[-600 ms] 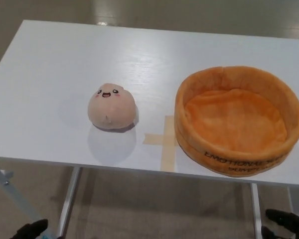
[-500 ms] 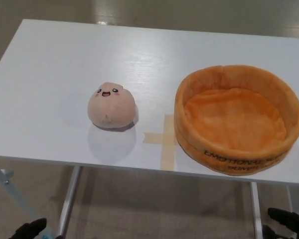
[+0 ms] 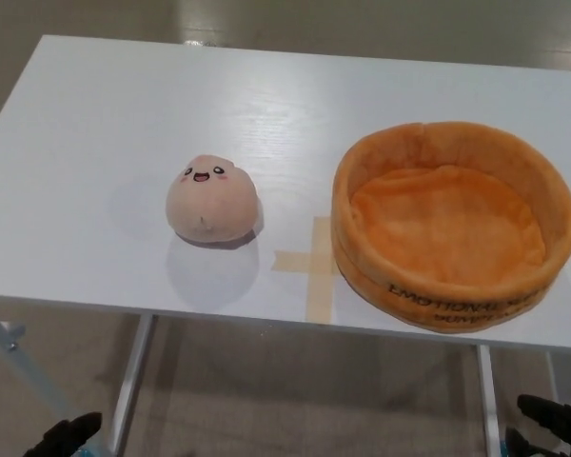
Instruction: Use the left hand to pick up the pink round toy on the left and place it inside the orange plate on the desk.
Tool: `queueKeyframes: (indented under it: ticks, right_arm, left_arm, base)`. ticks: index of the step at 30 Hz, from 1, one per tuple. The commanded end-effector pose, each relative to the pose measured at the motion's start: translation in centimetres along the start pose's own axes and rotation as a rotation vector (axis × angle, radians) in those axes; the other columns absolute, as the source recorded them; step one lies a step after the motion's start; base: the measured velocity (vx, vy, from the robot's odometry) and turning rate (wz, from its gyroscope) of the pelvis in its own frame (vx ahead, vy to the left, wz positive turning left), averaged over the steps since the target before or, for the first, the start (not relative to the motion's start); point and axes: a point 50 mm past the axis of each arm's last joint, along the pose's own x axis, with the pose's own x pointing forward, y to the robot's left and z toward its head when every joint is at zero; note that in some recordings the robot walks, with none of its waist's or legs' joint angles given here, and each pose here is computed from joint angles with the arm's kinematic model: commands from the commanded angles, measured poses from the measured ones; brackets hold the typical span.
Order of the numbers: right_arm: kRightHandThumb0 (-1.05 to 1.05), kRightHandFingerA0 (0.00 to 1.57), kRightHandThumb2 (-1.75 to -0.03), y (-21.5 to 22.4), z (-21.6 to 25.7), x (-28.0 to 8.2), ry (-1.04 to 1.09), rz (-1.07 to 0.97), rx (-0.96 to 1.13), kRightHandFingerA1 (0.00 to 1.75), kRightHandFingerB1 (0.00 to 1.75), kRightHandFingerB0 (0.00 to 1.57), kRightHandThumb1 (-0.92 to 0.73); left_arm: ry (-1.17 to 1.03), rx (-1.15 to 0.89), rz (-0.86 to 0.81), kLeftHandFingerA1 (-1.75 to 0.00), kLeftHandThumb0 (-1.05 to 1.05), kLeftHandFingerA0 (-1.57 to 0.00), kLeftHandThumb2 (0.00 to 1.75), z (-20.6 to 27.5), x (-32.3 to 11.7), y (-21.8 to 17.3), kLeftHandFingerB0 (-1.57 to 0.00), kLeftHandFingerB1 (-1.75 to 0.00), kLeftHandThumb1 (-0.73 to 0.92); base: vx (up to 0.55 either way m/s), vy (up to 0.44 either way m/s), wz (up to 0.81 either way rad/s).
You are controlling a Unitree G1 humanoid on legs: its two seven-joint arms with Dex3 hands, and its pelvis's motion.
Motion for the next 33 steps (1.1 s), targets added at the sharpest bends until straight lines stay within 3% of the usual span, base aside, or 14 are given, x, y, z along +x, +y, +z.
queueKeyframes:
  ticks: [1, 4, 10, 11, 12, 13, 14, 15, 16, 21, 24, 25, 26, 33]
  right_arm:
    - [-0.24, 0.59, -0.58, -0.2, -0.1, 0.0, -0.003, -0.020, 0.008, 0.72, 0.54, 0.65, -0.58]
    - [-0.20, 0.57, -0.60, -0.2, 0.0, 0.0, -0.013, -0.015, 0.026, 0.71, 0.57, 0.63, -0.58]
    - [-0.22, 0.58, -0.61, -0.1, -0.1, -0.1, -0.010, -0.011, 0.014, 0.74, 0.55, 0.64, -0.57]
    - [-0.21, 0.58, -0.60, -0.1, -0.1, -0.1, -0.009, -0.012, 0.013, 0.70, 0.55, 0.64, -0.57]
    - [-0.21, 0.59, -0.60, -0.1, -0.1, -0.1, -0.008, -0.013, 0.012, 0.69, 0.55, 0.64, -0.57]
    - [-0.21, 0.59, -0.60, -0.1, -0.1, -0.1, -0.007, -0.012, 0.012, 0.69, 0.55, 0.64, -0.57]
    - [-0.20, 0.61, -0.61, -0.1, -0.1, -0.1, -0.008, -0.013, 0.010, 0.70, 0.53, 0.65, -0.55]
    - [-0.20, 0.61, -0.61, -0.1, -0.1, -0.1, -0.008, -0.015, 0.007, 0.70, 0.53, 0.65, -0.55]
    - [-0.19, 0.58, -0.60, -0.1, -0.1, -0.1, -0.009, -0.013, 0.000, 0.70, 0.55, 0.64, -0.58]
    - [-0.19, 0.60, -0.60, -0.1, 0.1, 0.0, -0.016, -0.015, -0.002, 0.72, 0.56, 0.65, -0.56]
    - [-0.19, 0.60, -0.61, -0.1, 0.1, 0.0, -0.008, -0.011, 0.008, 0.70, 0.54, 0.65, -0.56]
    - [-0.19, 0.61, -0.60, -0.1, 0.1, 0.0, -0.007, -0.013, 0.011, 0.72, 0.55, 0.65, -0.56]
    - [-0.18, 0.60, -0.61, 0.0, 0.1, 0.0, -0.010, -0.011, 0.000, 0.72, 0.55, 0.63, -0.57]
    - [-0.18, 0.63, -0.60, 0.0, 0.1, -0.1, -0.016, -0.022, -0.012, 0.67, 0.54, 0.66, -0.55]
  left_arm:
    - [-0.171, 0.240, -0.594, -0.27, -0.15, -0.09, 0.59, 1.4, -2.4, -0.5, -0.15, -0.28, 0.56]
    - [-0.238, 0.238, -0.803, -0.17, -0.18, -0.07, 0.66, 2.6, -4.2, -1.1, -0.08, -0.27, 0.54]
    - [-0.348, 0.322, -1.131, -0.27, -0.11, -0.11, 0.58, 5.9, -7.3, -2.4, -0.15, -0.26, 0.67]
    - [-0.368, 0.351, -1.171, -0.44, -0.11, 0.00, 0.92, 6.6, -7.6, -2.6, -0.08, -0.46, 0.47]
    - [-0.386, 0.378, -1.226, -0.27, -0.14, -0.11, 0.60, 7.4, -8.1, -2.8, -0.18, -0.28, 0.67]
    - [-0.391, 0.387, -1.247, -0.27, -0.14, -0.11, 0.60, 7.7, -8.2, -2.9, -0.18, -0.28, 0.67]
    - [-0.420, 0.428, -1.274, -0.44, -0.16, -0.01, 0.91, 8.3, -8.5, -3.0, -0.09, -0.46, 0.46]
    - [-0.452, 0.474, -1.290, -0.44, -0.16, -0.01, 0.91, 8.8, -8.8, -3.2, -0.09, -0.46, 0.46]
    - [-0.507, 0.544, -1.322, -0.30, -0.23, -0.13, 0.61, 9.7, -9.2, -3.5, -0.18, -0.29, 0.67]
    - [-0.618, 0.673, -1.364, -0.37, -0.39, -0.21, 0.72, 11.5, -10.0, -4.3, -0.19, -0.34, 0.64]
    - [-0.639, 0.686, -1.392, -0.37, -0.38, -0.22, 0.72, 12.2, -10.6, -4.4, -0.19, -0.34, 0.65]
    - [-0.686, 0.681, -1.424, -0.34, -0.26, -0.28, 0.61, 13.4, -11.5, -4.6, -0.24, -0.30, 0.69]
    - [-0.721, 0.682, -1.447, -0.51, -0.20, -0.18, 0.94, 14.6, -12.5, -4.7, -0.13, -0.48, 0.47]
    - [-0.769, 0.682, -1.504, -0.51, -0.22, -0.17, 0.95, 17.1, -14.7, -4.6, -0.13, -0.48, 0.46]
  base:
    - [0.00, 0.000, 0.00]
    - [0.00, 0.000, 0.00]
    - [0.00, 0.000, 0.00]
    - [0.00, 0.000, 0.00]
    - [0.00, 0.000, 0.00]
    - [0.00, 0.000, 0.00]
    - [0.00, 0.000, 0.00]
    - [0.00, 0.000, 0.00]
    - [0.00, 0.000, 0.00]
    - [0.00, 0.000, 0.00]
    - [0.00, 0.000, 0.00]
    - [0.00, 0.000, 0.00]
    - [0.00, 0.000, 0.00]
    - [0.00, 0.000, 0.00]
